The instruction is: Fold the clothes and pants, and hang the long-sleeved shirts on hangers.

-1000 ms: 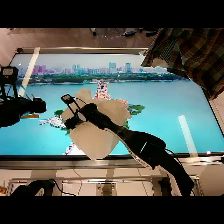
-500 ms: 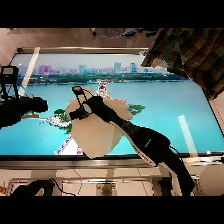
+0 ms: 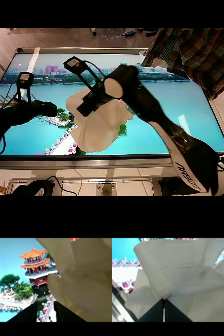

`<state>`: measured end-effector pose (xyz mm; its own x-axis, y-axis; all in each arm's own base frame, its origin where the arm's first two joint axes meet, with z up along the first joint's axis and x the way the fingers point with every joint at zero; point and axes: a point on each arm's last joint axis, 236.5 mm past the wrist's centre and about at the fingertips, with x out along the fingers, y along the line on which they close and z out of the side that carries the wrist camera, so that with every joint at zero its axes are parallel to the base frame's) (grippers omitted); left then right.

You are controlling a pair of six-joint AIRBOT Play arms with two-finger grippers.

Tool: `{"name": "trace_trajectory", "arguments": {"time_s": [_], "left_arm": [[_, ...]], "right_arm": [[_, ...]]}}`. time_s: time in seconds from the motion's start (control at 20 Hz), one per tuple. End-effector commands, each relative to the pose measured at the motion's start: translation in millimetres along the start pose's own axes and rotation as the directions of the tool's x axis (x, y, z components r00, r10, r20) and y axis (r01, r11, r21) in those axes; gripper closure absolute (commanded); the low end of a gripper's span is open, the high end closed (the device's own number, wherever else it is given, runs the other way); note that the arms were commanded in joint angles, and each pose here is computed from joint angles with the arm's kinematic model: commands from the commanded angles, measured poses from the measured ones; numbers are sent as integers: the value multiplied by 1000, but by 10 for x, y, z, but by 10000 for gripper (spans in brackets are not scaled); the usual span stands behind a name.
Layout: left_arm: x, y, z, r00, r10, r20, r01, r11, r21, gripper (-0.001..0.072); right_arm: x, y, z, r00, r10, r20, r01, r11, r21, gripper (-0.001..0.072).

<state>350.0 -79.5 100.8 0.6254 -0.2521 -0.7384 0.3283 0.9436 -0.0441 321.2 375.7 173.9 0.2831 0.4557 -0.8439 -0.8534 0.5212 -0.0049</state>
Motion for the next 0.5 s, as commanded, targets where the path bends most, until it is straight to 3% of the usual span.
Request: {"name": "trace_trajectory", "arguments": {"time_s": [0.0,0.15,0.3,0.35,0.4,0.45], "left_arm": [[131,-258,93,992,-123,32,121,991,61,442],[231,-577,167,960,-274,54,268,959,95,441],[337,-795,-84,923,-381,-57,385,913,133,329],[347,-861,-219,903,-413,-114,428,888,169,316],[335,-960,-333,873,-460,-161,486,843,230,255],[309,-1080,-387,840,-512,-179,542,784,301,254]], "right_arm": [[-672,96,-363,998,-7,-62,4,999,-46,689],[-1014,83,-630,996,-45,-79,42,998,-51,689],[-1212,-148,-850,987,-135,-91,134,991,-24,689],[-1237,-244,-928,984,-149,-102,149,989,2,689],[-1247,-346,-1010,980,-160,-116,165,986,29,689],[-1243,-431,-1095,977,-168,-134,175,983,47,689]]}}
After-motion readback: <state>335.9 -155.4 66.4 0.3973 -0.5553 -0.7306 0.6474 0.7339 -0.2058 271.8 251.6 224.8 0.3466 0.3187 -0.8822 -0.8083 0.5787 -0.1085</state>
